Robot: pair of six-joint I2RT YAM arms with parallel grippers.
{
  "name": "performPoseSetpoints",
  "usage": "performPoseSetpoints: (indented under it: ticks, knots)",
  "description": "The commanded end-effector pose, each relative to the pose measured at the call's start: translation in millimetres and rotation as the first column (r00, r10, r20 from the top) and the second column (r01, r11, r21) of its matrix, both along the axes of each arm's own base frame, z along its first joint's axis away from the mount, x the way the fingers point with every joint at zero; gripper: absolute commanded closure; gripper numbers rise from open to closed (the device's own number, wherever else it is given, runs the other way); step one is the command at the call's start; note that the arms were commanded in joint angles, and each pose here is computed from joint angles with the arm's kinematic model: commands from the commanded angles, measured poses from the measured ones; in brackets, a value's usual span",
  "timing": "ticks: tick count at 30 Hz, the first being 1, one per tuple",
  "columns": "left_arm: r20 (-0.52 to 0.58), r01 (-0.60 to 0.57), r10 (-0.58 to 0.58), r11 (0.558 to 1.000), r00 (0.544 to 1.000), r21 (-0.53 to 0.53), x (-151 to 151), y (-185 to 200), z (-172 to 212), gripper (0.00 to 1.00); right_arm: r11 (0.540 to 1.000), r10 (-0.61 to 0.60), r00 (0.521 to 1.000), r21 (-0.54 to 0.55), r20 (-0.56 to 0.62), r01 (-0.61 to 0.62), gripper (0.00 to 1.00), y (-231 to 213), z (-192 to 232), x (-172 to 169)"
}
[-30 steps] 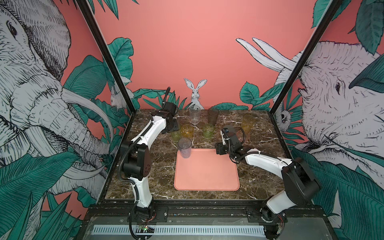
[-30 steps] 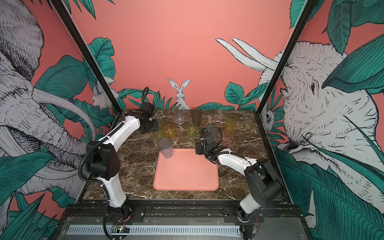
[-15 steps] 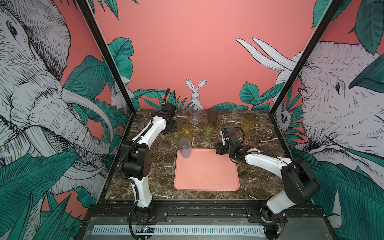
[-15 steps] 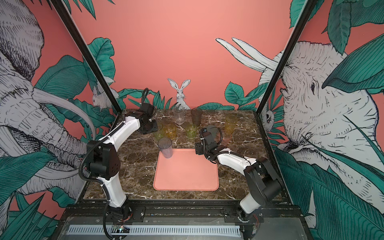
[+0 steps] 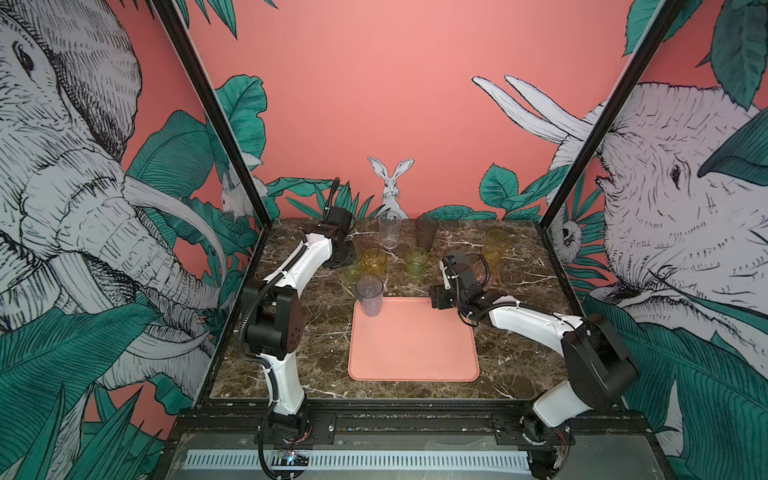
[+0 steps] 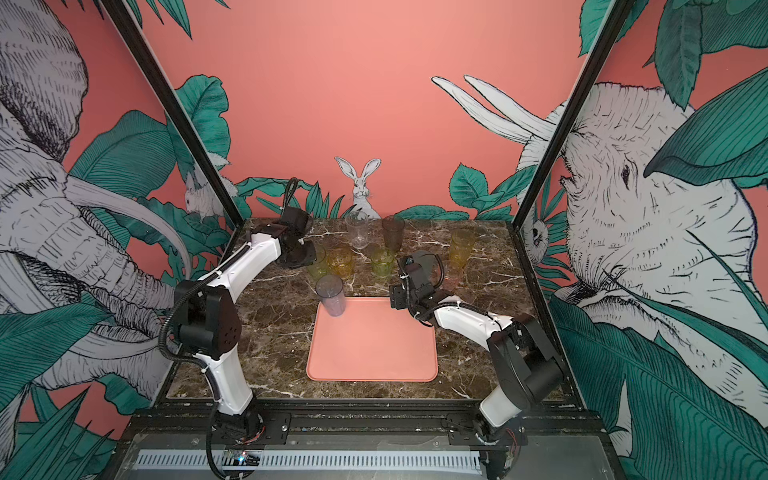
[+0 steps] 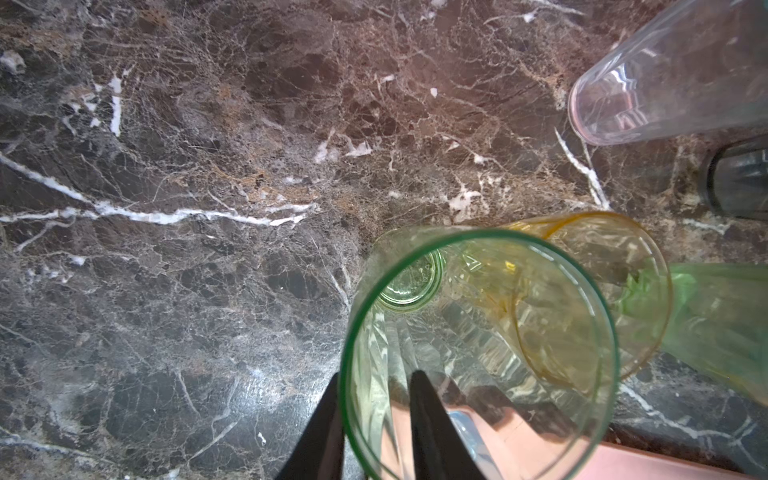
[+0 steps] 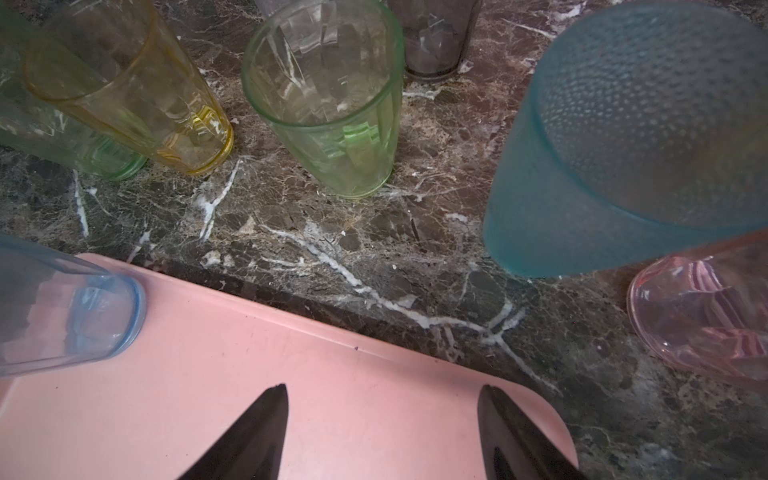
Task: Place the glasses into the tray
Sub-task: 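Close the left gripper on the green cup's rim, then lift the green cup with the left gripper and draw it toward the robot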
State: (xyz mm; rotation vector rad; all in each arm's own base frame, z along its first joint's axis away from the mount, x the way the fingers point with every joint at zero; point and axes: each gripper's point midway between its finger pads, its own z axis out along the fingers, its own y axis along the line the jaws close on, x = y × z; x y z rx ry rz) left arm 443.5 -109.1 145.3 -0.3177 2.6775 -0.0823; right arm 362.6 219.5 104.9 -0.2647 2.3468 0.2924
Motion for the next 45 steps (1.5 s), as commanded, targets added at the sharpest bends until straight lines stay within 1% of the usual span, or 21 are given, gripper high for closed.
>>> performPoseSetpoints:
  ticks: [1,7,20,28,39,45]
  knots:
    - [-0.018,-0.012,0.012,1.000,1.000,-0.001,-2,3,-6,0.74,1.000,-0.011,1.000,0.012,0.011,0.011,0.26,2,6,7]
    - [-0.021,-0.013,0.013,1.000,1.000,-0.003,-3,4,-7,0.79,1.000,-0.010,1.000,0.015,0.010,0.010,0.26,3,7,7]
    - [-0.017,-0.012,0.012,1.000,1.000,0.005,-3,7,-4,0.85,1.000,-0.010,1.000,0.013,0.006,0.010,0.25,3,6,8]
    - [-0.016,-0.015,0.015,1.000,1.000,0.011,-4,11,-1,0.91,1.000,-0.009,1.000,0.011,-0.002,0.009,0.25,3,4,8]
    - [0.006,-0.009,0.009,1.000,1.000,0.018,-8,16,13,0.99,1.000,-0.007,1.000,0.011,-0.003,0.007,0.25,5,4,8]
    - [0.019,-0.009,0.008,1.000,1.000,0.029,-13,20,24,1.00,1.000,-0.006,1.000,0.011,-0.006,0.006,0.25,5,3,8]
